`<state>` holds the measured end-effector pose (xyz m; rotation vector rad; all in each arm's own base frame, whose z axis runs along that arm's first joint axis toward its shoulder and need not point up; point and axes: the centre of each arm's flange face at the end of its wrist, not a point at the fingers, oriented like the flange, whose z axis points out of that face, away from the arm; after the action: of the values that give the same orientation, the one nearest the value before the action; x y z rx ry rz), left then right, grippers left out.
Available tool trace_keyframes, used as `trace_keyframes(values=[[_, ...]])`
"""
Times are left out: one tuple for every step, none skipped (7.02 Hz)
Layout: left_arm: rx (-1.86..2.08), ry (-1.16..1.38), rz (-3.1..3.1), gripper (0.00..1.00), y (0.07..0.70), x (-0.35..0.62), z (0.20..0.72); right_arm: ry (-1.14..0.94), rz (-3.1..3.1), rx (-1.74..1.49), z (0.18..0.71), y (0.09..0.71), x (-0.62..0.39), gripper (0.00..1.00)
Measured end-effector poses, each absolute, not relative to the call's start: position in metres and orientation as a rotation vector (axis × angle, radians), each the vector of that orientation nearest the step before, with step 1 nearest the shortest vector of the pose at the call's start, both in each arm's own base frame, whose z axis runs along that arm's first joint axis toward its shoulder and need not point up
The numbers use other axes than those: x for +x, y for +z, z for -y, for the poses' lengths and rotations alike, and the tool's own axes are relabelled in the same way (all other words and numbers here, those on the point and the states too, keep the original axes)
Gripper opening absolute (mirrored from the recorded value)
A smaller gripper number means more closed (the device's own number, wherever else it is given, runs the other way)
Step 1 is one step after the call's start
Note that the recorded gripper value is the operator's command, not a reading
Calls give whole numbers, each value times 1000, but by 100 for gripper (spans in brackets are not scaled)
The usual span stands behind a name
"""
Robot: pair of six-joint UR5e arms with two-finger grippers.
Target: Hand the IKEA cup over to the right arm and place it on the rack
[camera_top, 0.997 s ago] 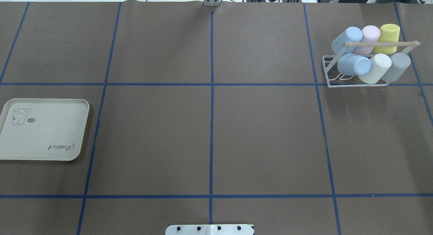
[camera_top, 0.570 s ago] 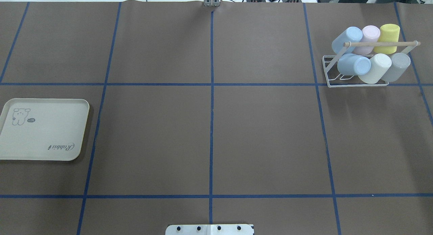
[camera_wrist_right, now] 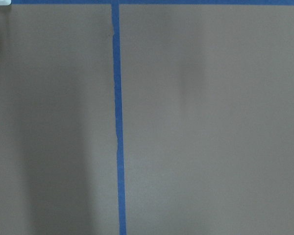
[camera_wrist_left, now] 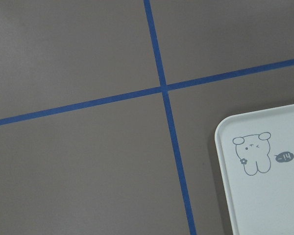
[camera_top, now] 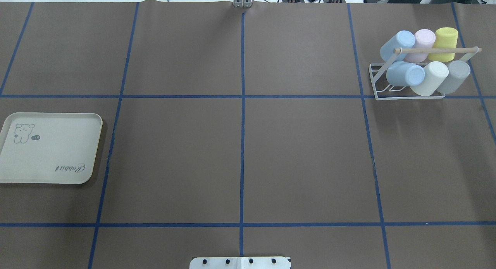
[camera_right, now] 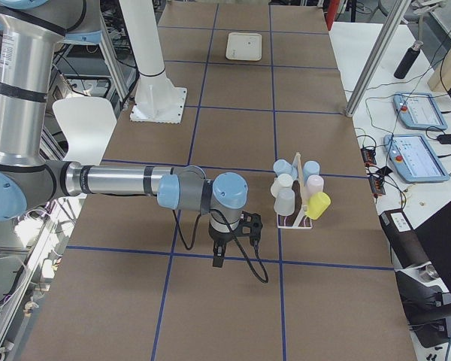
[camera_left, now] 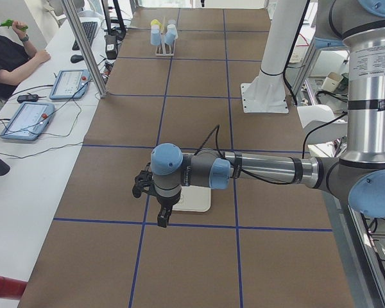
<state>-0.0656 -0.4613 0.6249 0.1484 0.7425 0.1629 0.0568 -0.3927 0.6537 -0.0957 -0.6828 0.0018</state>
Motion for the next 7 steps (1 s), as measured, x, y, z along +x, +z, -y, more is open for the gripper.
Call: trace_keyframes(values=[[146,161,-742,100,626,-66,460,1,683,-93,393,653,57,100],[145,160,-742,100,627,-66,459,-1,683,-89,394,651,57,100],[142,159,-742,100,628,-66,459,-3,683,-84,395,649,57,100],[136,156,-743,100,631,-66,458,-5,683,-79,396,647,57,100],[129,154,-744,100,635,-65,457,-6,683,-76,397,646,57,100],[126,154,-744,100,636,-65,457,-7,683,-72,398,644,57,100],[122,152,-745,100,638,-65,457,-9,683,-67,398,641,57,100]])
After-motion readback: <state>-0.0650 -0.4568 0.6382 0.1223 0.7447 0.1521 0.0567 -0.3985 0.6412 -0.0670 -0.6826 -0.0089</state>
